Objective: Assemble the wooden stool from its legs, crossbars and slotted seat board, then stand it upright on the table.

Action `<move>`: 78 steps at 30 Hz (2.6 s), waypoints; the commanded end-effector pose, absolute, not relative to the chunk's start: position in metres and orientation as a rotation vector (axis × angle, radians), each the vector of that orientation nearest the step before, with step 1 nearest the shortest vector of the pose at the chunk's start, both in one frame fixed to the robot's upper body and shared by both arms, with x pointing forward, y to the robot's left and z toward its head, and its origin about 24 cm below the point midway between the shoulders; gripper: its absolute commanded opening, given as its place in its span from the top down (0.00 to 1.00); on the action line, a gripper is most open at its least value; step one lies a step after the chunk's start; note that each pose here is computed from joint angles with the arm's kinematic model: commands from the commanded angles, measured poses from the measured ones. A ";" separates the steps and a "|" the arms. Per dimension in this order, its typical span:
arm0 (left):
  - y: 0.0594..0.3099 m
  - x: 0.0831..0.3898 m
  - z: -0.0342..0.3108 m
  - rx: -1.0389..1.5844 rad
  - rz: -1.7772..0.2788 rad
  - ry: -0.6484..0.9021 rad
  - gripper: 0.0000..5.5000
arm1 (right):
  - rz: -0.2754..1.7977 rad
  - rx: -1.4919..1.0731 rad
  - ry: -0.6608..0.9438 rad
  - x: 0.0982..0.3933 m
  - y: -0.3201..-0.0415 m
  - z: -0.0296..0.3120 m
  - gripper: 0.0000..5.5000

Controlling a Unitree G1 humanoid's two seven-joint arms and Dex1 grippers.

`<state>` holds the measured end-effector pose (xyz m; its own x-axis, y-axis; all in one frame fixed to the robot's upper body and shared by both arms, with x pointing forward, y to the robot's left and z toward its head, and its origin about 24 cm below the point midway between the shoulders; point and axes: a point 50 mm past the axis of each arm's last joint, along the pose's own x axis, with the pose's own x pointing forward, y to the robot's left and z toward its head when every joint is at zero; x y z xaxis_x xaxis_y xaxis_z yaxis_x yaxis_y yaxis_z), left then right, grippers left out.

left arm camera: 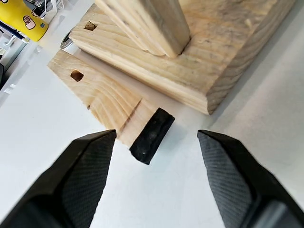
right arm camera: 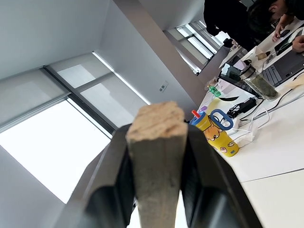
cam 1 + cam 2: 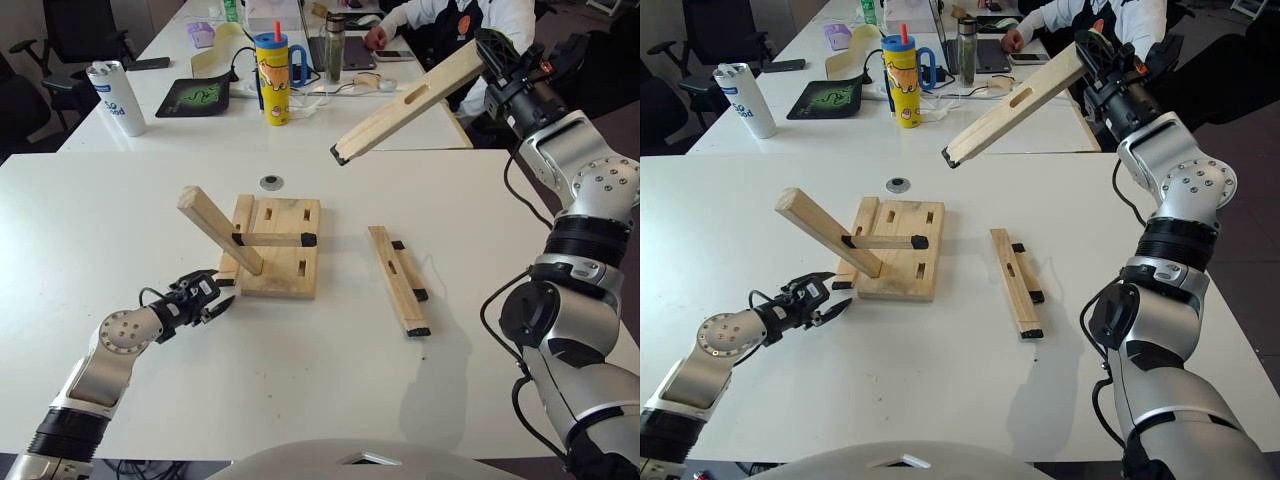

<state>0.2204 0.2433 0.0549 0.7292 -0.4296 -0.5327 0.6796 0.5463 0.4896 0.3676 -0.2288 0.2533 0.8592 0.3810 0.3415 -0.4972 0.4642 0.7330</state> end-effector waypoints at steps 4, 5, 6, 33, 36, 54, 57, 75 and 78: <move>0.242 0.214 0.116 0.586 -0.647 0.215 0.42 | 0.556 0.920 -0.154 0.369 -0.225 0.260 0.81; 0.240 0.213 0.118 0.565 -0.660 0.214 0.42 | 0.555 0.920 -0.156 0.368 -0.225 0.260 0.81; 0.237 0.212 0.118 0.558 -0.681 0.223 0.42 | 0.552 0.922 -0.158 0.368 -0.225 0.260 0.81; 0.156 0.262 0.082 0.399 -0.795 0.092 0.42 | 0.537 0.979 -0.117 0.361 -0.210 0.240 0.81; 0.152 0.268 0.083 0.395 -0.773 0.067 0.42 | 0.518 0.962 -0.130 0.360 -0.214 0.241 0.81; 0.167 0.229 0.098 0.102 -0.555 -0.014 0.42 | 0.373 0.568 0.030 0.346 -0.193 0.244 0.81; 0.182 0.227 0.096 0.105 -0.470 -0.012 0.42 | 0.380 0.561 0.032 0.342 -0.191 0.248 0.81; 0.181 0.241 0.096 0.050 -0.105 -0.169 0.42 | 0.430 0.466 0.095 0.344 -0.172 0.231 0.81; 0.181 0.241 0.103 0.069 -0.097 -0.193 0.42 | 0.446 0.487 0.106 0.343 -0.167 0.229 0.81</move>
<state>0.2400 0.1815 0.0959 0.9812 -0.1041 0.1627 0.0963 0.9938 0.0553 0.3436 -0.1738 0.2242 0.9081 0.4183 -0.0164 -0.3635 0.8073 0.4650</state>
